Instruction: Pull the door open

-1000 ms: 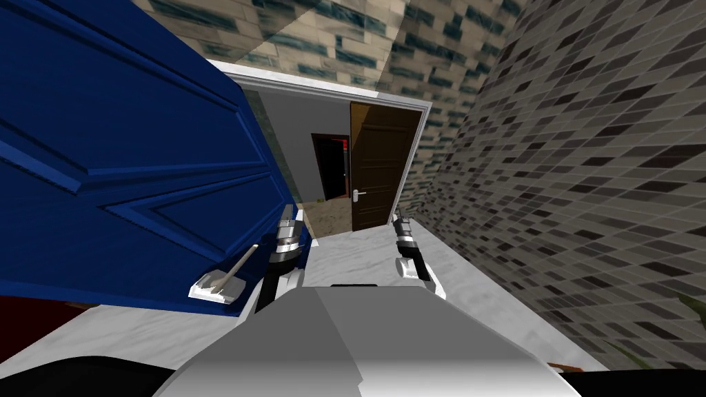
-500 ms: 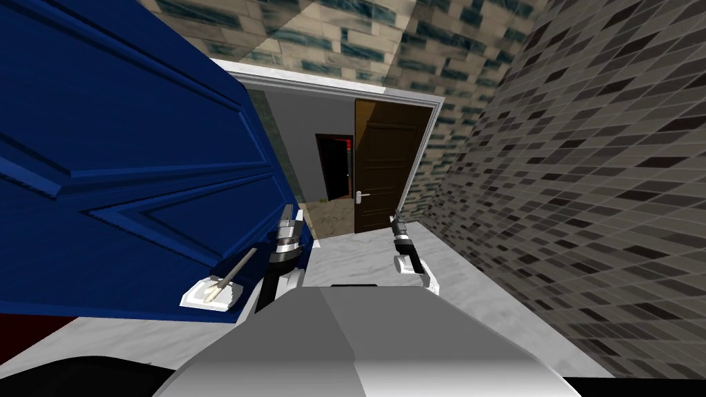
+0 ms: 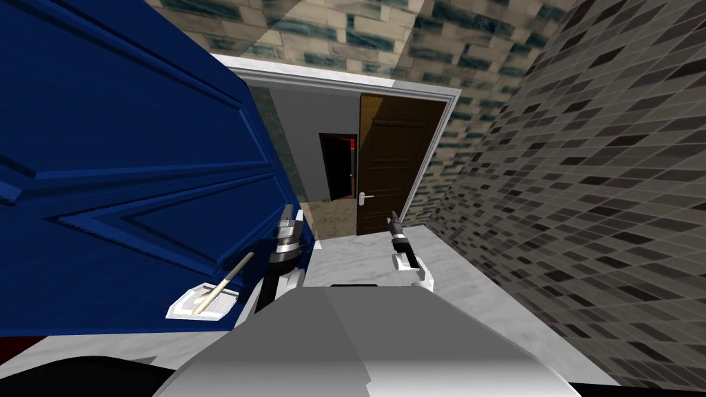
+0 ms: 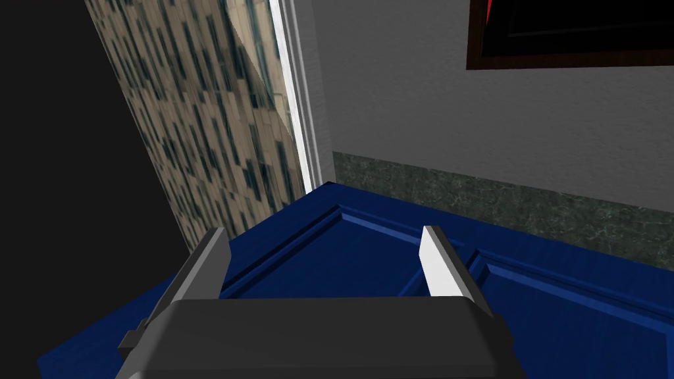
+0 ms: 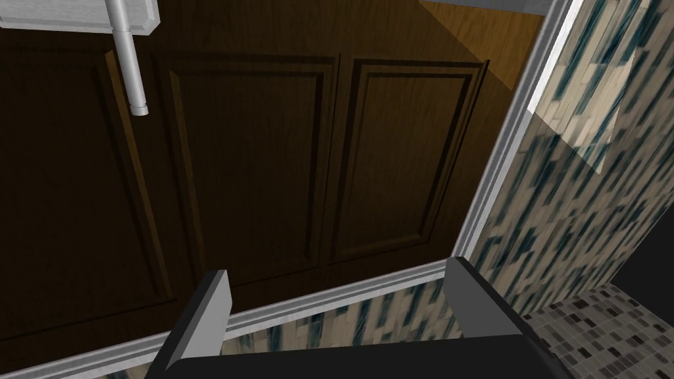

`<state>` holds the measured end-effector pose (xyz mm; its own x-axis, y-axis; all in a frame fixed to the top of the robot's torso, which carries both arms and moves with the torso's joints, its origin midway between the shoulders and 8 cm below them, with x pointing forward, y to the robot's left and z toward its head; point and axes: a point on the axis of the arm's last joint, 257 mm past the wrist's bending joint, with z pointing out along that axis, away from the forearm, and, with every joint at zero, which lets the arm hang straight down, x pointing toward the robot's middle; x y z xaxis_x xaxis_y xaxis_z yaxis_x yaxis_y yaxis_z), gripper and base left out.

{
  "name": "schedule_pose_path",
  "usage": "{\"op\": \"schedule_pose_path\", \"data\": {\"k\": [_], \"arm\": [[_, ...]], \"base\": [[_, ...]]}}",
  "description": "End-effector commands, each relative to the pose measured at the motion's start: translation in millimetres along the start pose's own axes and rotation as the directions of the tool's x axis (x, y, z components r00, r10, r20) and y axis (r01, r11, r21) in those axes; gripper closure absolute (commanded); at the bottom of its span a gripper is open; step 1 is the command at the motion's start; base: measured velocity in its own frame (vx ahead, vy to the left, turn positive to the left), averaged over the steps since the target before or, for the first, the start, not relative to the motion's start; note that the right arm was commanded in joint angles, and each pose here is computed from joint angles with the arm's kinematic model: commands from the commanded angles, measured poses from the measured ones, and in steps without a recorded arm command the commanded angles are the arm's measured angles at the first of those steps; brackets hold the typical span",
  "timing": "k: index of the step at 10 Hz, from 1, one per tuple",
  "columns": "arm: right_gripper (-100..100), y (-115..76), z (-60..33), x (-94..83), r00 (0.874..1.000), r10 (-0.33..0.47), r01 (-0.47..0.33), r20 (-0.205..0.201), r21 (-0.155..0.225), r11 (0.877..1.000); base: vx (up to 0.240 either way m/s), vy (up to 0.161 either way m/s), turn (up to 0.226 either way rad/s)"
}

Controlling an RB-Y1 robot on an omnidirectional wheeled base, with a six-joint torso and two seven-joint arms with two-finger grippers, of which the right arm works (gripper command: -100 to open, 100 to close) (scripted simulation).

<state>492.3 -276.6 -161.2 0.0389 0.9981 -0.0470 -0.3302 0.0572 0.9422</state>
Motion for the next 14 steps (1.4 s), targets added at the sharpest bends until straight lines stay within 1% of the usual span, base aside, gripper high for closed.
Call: {"op": "schedule_pose_path", "data": {"k": [1,4,8,14], "arm": [[-100,-13.9,4.0,-0.3,1.0,0.007,-0.007,-0.005,0.028,1.0],[-100,-37.8,10.1,-1.6,1.0,0.017,-0.016,-0.013,0.076,0.997],[-100,-66.6,17.3,-5.0,0.999,0.028,-0.025,-0.018,0.135,0.991],[-100,-104.2,25.0,-13.3,0.999,0.039,-0.035,-0.016,0.217,0.976]], "base": [[0.094,0.0,0.102],[0.109,-0.001,0.084],[0.099,0.0,0.08],[0.103,-0.012,0.073]]}}
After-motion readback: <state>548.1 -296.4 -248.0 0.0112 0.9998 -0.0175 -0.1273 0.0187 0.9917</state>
